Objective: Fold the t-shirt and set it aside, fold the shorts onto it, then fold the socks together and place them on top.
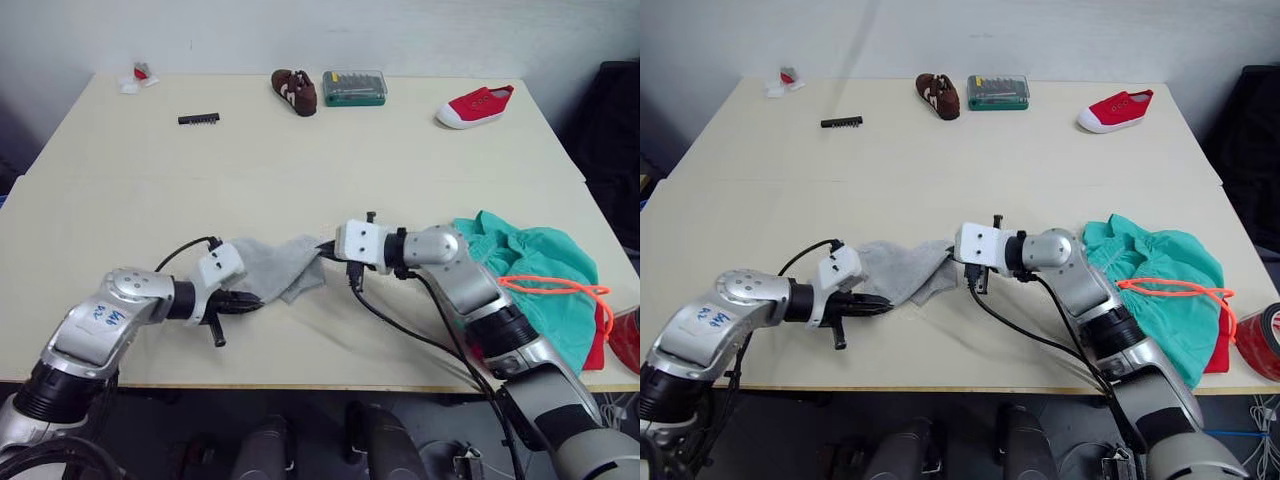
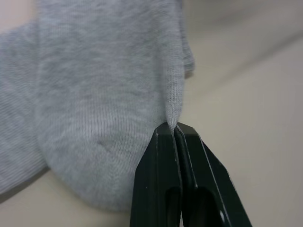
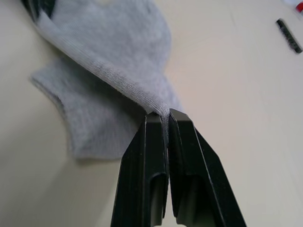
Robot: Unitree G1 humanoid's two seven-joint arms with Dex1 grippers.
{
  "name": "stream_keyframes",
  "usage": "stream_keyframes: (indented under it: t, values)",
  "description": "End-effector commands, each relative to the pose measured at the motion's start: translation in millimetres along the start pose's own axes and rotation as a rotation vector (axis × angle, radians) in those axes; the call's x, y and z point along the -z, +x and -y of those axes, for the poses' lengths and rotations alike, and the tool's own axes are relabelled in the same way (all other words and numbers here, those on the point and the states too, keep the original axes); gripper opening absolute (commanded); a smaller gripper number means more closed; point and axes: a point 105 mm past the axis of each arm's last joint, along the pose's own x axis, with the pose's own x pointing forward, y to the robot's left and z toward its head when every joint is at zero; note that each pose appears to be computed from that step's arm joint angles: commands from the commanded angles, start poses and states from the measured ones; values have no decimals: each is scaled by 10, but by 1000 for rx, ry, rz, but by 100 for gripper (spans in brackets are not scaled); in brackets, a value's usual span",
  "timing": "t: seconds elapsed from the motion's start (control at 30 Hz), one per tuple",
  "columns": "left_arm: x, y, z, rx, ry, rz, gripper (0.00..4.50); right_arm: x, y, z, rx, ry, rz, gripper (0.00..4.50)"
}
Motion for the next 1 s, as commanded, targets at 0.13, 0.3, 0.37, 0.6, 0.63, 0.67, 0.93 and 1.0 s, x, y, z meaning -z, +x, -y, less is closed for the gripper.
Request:
stream_keyframes:
  t: [0.13,0.3,0.37,0.6,0.63,0.67,0.93,1.0]
  values:
    - [-354,-297,-496,-91,167,15,0,-255,1,-212,14,-9,68,6]
    - [-316,-220,-730,-87,368,-78,0,-207,114,-307,48,-23,42,6]
    - [-263,-185,-790,-74,415,-112,0,-182,161,-338,54,-2,36,6]
    - [-265,-104,-881,-42,504,-107,0,-159,343,-639,-88,59,53,6]
    - [-329,-105,-888,-49,524,-84,0,-185,347,-653,-101,71,67,6]
    - [-369,-106,-896,-54,538,-70,0,-199,345,-655,-106,77,74,6]
    - [-340,-174,-887,-35,529,-69,20,-175,387,-650,-112,132,75,26]
    - [-279,-227,-857,-18,508,-80,58,-181,372,-659,-122,134,79,68]
